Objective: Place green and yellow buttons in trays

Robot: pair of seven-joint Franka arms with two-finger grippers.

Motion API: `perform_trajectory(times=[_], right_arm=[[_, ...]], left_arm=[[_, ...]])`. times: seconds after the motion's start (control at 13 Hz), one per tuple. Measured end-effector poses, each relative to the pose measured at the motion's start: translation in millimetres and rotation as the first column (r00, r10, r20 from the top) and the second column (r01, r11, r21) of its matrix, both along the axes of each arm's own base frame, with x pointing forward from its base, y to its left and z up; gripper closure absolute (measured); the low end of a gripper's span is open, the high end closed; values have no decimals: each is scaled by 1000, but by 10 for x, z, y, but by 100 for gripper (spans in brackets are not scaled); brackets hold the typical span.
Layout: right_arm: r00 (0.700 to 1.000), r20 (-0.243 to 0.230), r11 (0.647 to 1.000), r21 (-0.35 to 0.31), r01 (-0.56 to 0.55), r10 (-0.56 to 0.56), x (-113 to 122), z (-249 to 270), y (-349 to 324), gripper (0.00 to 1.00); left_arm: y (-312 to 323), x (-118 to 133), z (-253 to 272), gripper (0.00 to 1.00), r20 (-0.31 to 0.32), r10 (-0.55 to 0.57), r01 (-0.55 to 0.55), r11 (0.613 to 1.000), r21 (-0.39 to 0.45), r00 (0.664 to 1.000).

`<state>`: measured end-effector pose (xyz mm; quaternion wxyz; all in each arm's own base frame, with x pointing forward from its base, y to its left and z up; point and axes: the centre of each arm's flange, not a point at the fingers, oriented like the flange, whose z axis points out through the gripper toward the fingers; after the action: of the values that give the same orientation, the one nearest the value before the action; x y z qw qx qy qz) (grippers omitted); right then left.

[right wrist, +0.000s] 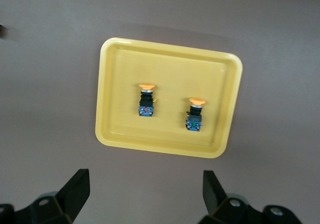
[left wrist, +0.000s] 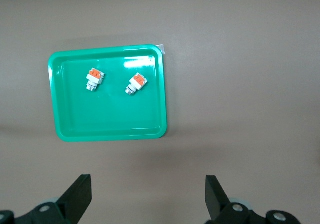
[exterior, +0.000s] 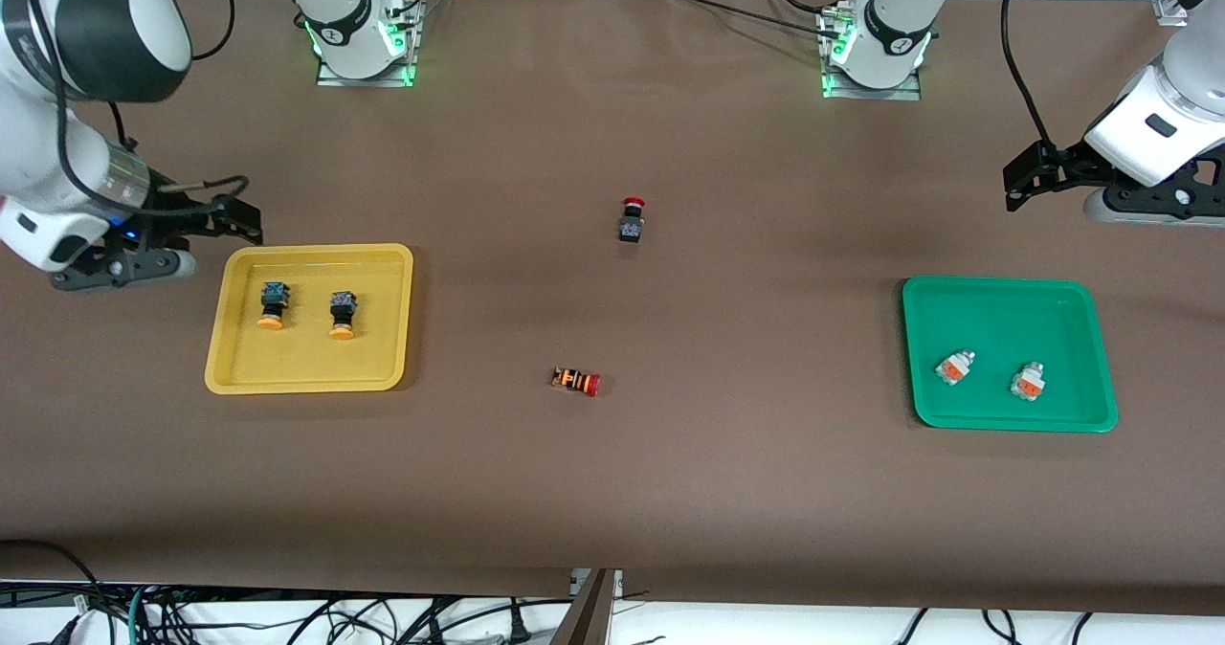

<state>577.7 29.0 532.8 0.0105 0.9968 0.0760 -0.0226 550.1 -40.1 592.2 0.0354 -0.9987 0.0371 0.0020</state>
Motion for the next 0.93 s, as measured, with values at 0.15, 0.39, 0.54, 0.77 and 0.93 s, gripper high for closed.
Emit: perform_trajectory(times=[0.15,0.39,0.54,0.77,0.93], right_arm=[[1000,6,1000,-1,3,-3,-31,108,-22,0],[1000,10,1000,-1,8,-8,-100,467,-44,0],[1000,-8,1000,-3,17,-17,-172,685,-93,0],[999,-44,1000,-5,31,-31,-232,759,-160,0],[998,-51,999,-6,31,-32,-238,756,-163,0]], left_arm=[[-11,1,-1,0,0,-2,2,1000,0,1000],[-12,5,1,0,0,-2,2,1000,0,1000],[-12,6,1,0,0,-2,2,1000,0,1000],[-11,2,-5,0,-6,-2,2,1000,0,1000],[-12,2,-7,0,-7,-1,1,1000,-1,1000]])
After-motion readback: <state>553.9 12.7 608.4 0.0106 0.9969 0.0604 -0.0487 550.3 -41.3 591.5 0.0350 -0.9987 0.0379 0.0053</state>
